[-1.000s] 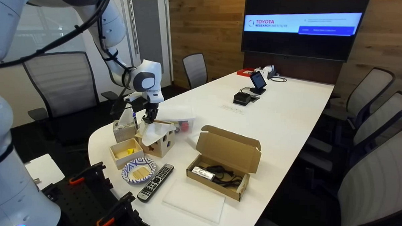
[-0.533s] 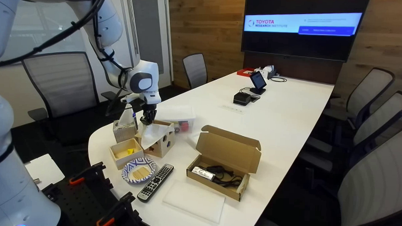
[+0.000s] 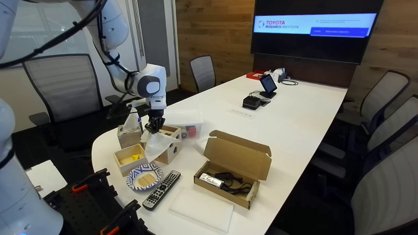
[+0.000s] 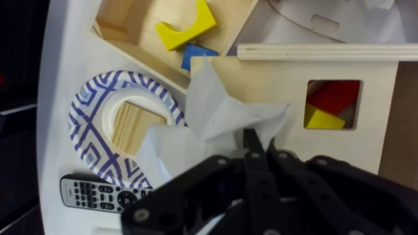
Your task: Use the napkin to wipe the shape sorter
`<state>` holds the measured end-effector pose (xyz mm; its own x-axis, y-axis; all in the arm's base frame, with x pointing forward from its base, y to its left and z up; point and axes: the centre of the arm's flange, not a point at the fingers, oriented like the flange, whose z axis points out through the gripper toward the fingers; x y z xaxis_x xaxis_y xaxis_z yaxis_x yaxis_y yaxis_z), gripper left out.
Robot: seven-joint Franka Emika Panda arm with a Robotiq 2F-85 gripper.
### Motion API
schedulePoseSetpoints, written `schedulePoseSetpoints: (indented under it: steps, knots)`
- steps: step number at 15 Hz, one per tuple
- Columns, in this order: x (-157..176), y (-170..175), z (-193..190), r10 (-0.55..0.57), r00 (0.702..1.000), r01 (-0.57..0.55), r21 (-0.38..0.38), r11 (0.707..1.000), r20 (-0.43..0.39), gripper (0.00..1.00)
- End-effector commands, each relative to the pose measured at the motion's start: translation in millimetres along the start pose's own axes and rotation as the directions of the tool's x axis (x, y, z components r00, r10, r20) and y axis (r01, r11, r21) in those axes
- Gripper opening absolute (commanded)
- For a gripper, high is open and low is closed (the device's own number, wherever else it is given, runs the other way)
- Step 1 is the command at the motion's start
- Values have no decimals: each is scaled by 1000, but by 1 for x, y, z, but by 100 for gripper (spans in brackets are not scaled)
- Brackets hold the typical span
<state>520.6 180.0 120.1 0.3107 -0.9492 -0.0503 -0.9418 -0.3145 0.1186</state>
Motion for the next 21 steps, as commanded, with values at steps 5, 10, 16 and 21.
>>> schedulePoseSetpoints:
  steps: [5, 10, 16, 21]
  knots:
    - [-8, 12, -14, 135, 987, -141, -59, 988, -92, 0]
    - [-3, 12, -17, 195, 962, -211, -68, 975, -192, 0]
    - [8, -4, -22, 135, 957, -145, -20, 989, -258, 0]
    - [10, -21, -34, 17, 971, -1, 69, 998, -240, 0]
